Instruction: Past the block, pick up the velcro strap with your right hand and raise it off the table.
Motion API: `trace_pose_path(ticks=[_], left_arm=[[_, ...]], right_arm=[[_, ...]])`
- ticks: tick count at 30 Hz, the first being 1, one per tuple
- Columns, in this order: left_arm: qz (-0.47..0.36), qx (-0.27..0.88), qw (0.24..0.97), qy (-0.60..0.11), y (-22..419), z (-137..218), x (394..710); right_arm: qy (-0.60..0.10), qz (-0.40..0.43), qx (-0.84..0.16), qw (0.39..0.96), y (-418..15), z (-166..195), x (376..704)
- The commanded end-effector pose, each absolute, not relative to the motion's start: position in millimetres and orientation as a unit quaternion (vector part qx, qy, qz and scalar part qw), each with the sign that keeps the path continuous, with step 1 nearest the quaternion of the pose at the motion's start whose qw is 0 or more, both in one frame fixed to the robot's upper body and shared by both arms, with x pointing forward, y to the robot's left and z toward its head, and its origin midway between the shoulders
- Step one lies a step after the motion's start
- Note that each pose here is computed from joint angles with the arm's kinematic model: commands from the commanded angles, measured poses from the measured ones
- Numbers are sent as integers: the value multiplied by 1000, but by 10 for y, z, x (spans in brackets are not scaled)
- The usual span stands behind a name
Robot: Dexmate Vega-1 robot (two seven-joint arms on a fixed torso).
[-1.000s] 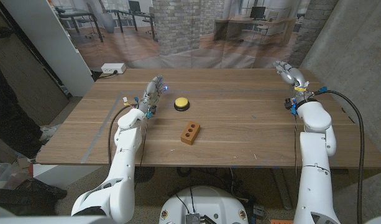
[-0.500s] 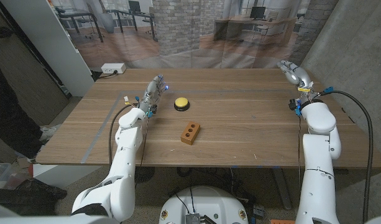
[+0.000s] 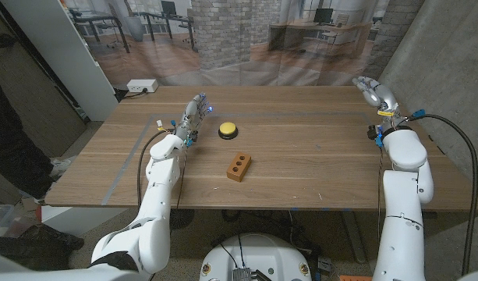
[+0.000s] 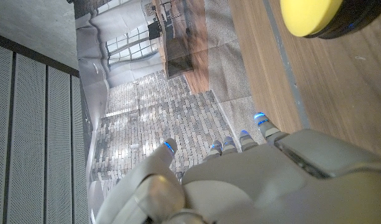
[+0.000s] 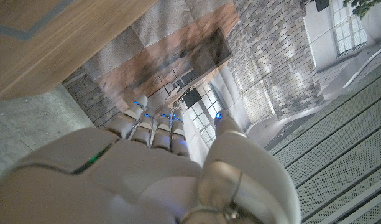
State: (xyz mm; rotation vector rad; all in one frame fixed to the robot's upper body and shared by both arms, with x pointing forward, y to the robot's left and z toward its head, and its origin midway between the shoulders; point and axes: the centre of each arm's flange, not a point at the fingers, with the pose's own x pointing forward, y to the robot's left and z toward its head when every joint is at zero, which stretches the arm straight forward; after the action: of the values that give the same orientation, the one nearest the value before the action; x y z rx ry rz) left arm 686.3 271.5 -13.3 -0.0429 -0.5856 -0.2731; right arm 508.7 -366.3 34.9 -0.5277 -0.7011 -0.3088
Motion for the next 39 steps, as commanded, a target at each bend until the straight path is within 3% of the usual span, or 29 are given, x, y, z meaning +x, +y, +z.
trace_pose_path(ticks=[1,39], left_arm=[[-135,-22,947,-290,2708,-114,6881],[-140,-25,946,-292,2687,-103,6908]], right_arm=[[-324,-171,-265,892,-3738,320,4956],[-286,-247,-286,881,-3956,186,4500]])
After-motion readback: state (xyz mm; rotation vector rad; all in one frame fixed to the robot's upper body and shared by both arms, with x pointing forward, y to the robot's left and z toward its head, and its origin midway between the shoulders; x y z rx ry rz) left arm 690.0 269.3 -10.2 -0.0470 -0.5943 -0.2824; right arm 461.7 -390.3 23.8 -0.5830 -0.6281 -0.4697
